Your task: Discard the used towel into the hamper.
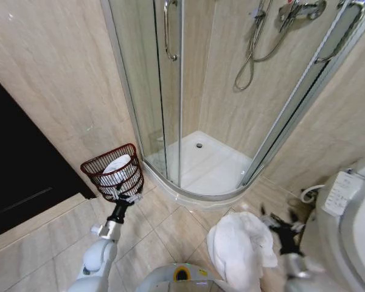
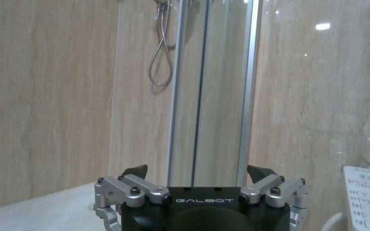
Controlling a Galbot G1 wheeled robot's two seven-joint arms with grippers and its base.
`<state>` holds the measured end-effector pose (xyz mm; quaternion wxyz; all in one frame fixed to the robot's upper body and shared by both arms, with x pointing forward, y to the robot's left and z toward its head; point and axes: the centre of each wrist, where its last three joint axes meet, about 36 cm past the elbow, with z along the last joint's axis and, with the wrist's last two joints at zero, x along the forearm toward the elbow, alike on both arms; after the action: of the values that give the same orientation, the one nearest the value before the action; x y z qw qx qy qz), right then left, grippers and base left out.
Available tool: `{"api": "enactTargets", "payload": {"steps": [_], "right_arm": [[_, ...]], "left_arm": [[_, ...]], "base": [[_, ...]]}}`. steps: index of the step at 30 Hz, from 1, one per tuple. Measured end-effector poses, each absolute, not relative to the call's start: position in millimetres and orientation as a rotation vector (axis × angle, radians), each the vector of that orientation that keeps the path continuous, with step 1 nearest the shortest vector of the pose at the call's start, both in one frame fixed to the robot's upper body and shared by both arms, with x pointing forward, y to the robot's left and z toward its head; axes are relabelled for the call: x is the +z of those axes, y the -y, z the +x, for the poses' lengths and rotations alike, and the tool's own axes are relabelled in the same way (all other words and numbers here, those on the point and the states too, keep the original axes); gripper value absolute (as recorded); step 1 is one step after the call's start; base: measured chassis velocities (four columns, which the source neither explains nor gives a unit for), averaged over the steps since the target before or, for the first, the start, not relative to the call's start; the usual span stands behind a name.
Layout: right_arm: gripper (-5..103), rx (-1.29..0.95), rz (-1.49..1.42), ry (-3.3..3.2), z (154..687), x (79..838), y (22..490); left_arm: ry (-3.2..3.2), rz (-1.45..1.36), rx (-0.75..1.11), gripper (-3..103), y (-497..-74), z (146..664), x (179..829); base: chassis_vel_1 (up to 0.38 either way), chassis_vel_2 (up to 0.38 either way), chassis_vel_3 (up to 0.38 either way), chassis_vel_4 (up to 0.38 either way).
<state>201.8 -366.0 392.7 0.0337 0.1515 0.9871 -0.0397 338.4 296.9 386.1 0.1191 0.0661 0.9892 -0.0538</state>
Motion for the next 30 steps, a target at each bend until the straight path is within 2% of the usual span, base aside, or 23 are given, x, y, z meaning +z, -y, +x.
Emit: {"api": "enactTargets", "payload": {"steps": [6,14,16,18,23,30], "right_arm": [[100,-0.112,0.442,-3.045,195.4,391.6,361.3],[100,-0.032,0.414,-3.137,181.7,355.6,347.4],[100,0.036,0.447,-3.185,178.5,340.7,344.1],[100,0.21,0.481,-3.29,174.9,315.9,343.8],[100,0.389,0.551,-3.405,181.4,276.1,358.5],[100,0.441,0.55,-3.49,202.3,221.3,386.6]], "left_arm": [[-2.871,0.115,-0.17,100,-290.7,338.3,413.5],[-2.958,0.231,-0.17,100,-285.9,319.2,384.0],[-2.99,0.276,-0.176,100,-284.6,312.1,373.8],[-3.032,0.325,-0.177,100,-284.5,302.2,357.0],[-3.051,0.336,-0.182,100,-286.9,296.3,346.9],[-3.019,0.33,-0.187,100,-286.3,297.7,349.2]], "base": [[0.0,0.0,0.0,0.0],[0.0,0.0,0.0,0.0],[0.0,0.0,0.0,0.0],[0.0,0.0,0.0,0.0],[0.0,0.0,0.0,0.0],[0.0,0.0,0.0,0.0]]}}
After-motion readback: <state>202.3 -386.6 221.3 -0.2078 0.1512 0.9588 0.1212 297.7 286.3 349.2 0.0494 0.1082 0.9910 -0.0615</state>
